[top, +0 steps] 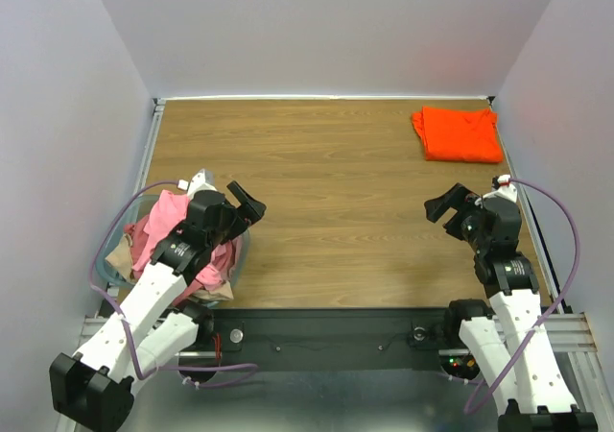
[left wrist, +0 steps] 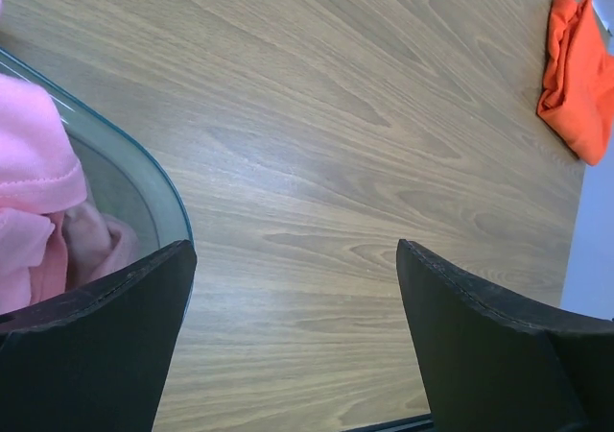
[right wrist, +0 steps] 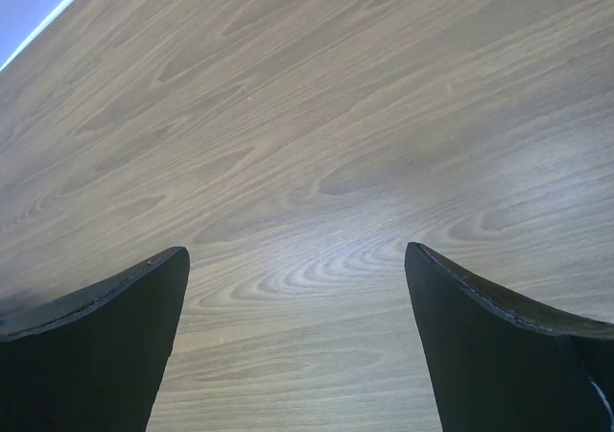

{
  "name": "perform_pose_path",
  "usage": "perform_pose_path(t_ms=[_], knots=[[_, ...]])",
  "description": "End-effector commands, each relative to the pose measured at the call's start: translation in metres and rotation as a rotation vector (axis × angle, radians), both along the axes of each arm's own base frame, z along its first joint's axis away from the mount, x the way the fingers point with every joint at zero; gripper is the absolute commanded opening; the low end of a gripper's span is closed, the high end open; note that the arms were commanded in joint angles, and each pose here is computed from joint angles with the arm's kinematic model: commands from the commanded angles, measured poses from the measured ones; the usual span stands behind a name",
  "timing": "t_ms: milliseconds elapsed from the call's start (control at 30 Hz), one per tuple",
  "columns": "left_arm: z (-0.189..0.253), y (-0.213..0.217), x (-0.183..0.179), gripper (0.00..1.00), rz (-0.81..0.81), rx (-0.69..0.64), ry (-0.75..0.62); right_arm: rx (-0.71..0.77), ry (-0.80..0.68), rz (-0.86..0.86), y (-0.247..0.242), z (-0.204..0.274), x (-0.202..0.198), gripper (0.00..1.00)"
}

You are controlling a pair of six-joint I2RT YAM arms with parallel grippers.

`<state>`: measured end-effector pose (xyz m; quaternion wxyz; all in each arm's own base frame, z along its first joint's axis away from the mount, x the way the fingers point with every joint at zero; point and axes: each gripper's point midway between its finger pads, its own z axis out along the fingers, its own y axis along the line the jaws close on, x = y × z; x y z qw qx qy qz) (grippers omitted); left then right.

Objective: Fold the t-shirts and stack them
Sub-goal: Grab the tshirt from the pile

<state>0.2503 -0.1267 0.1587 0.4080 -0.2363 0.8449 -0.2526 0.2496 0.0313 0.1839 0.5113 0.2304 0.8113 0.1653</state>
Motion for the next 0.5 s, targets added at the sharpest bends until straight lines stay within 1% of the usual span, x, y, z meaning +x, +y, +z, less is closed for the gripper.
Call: perform_pose_path(t_ms=[0,67,100,133,167,200,233,267,300,333,367,467], knots=[[0.027,-0.002,0.014,0.98,-0.004,0.006,-0.080,0.009,-0.048,0.010,0.003,0.018,0.004,1.00],[0.029,0.001,0.019,0.98,0.006,0.045,-0.061,0.006,-0.053,0.013,0.003,0.021,0.005,1.00],[0.047,0.006,0.026,0.98,0.036,0.061,-0.090,0.005,-0.054,0.012,0.002,0.023,0.006,1.00],[0.052,0.009,0.028,0.98,0.045,0.091,-0.092,0.000,-0.053,0.012,0.002,0.024,0.007,1.00],[0.048,0.019,0.031,0.98,0.090,0.142,-0.060,-0.004,-0.050,0.016,0.002,0.024,0.007,1.00],[0.062,0.024,0.036,0.98,0.123,0.151,-0.076,-0.003,-0.039,0.020,0.003,0.021,0.008,1.00],[0.064,0.031,0.038,0.98,0.161,0.174,-0.064,-0.002,-0.033,0.023,0.003,0.019,0.008,1.00],[0.055,0.047,0.037,0.98,0.228,0.244,-0.016,-0.001,-0.027,0.026,0.004,0.018,0.008,1.00],[0.066,0.057,0.041,0.98,0.286,0.256,-0.018,0.001,-0.012,0.040,0.006,0.014,0.009,1.00],[0.065,0.067,0.041,0.98,0.335,0.287,0.004,-0.010,-0.005,0.052,0.007,0.012,0.009,1.00],[0.061,0.085,0.038,0.98,0.419,0.343,0.051,-0.015,0.002,0.056,0.007,0.009,0.009,1.00],[0.050,0.111,0.034,0.98,0.508,0.401,0.125,-0.032,0.042,0.046,0.004,-0.004,0.011,1.00]])
